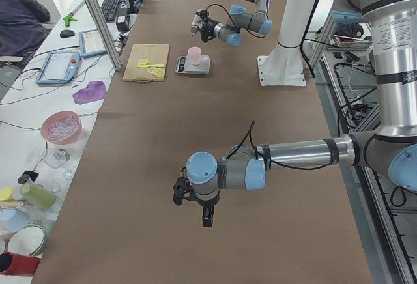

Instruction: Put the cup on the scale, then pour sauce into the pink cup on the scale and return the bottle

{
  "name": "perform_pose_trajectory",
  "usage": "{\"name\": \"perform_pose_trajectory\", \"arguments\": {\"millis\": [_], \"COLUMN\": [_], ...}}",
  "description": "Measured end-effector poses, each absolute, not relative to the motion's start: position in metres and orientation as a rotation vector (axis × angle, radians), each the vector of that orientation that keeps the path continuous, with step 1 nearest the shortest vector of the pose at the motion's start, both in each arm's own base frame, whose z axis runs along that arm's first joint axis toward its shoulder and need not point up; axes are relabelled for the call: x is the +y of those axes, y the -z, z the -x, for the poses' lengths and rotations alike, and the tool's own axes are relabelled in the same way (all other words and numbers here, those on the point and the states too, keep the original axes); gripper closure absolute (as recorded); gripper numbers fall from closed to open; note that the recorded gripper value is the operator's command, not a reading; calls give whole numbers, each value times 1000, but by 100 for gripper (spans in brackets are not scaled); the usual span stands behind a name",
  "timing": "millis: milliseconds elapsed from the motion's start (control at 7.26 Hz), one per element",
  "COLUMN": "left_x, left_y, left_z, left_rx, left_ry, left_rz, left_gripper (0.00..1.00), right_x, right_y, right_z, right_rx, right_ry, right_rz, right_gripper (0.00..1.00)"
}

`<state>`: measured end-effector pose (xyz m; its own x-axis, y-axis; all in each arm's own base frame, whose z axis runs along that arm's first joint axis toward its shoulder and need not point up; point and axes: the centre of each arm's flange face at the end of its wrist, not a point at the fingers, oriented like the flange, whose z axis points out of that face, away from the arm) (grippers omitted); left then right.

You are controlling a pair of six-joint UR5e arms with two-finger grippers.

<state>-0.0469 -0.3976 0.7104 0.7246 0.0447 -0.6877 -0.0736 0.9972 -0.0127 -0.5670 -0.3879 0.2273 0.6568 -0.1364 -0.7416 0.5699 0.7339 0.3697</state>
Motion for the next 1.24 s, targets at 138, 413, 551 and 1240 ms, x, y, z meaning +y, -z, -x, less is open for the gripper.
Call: {"name": "perform_pose_trajectory", "arguments": {"millis": [138, 413, 551, 1240], "left_x": [-398, -399, -399, -399], "left_y": [-710, -709, -708, -706], "left_z": [47, 47, 46, 45], "left_rx": [758, 758, 763, 779], "left_ry": [-66, -67, -67, -70], "left_rz": [38, 36, 36, 28], "left_gripper": [2, 2, 2, 2], "right_x": [-389, -391, -392, -396], "right_y": [-228, -232, -231, -198], "right_z": [569, 574, 577, 570], "right_rx": [742, 696, 667, 411], "right_ry": [424, 401, 388, 322], "right_rz": [-639, -661, -672, -708], "right_gripper": [100, 100, 100, 100]}}
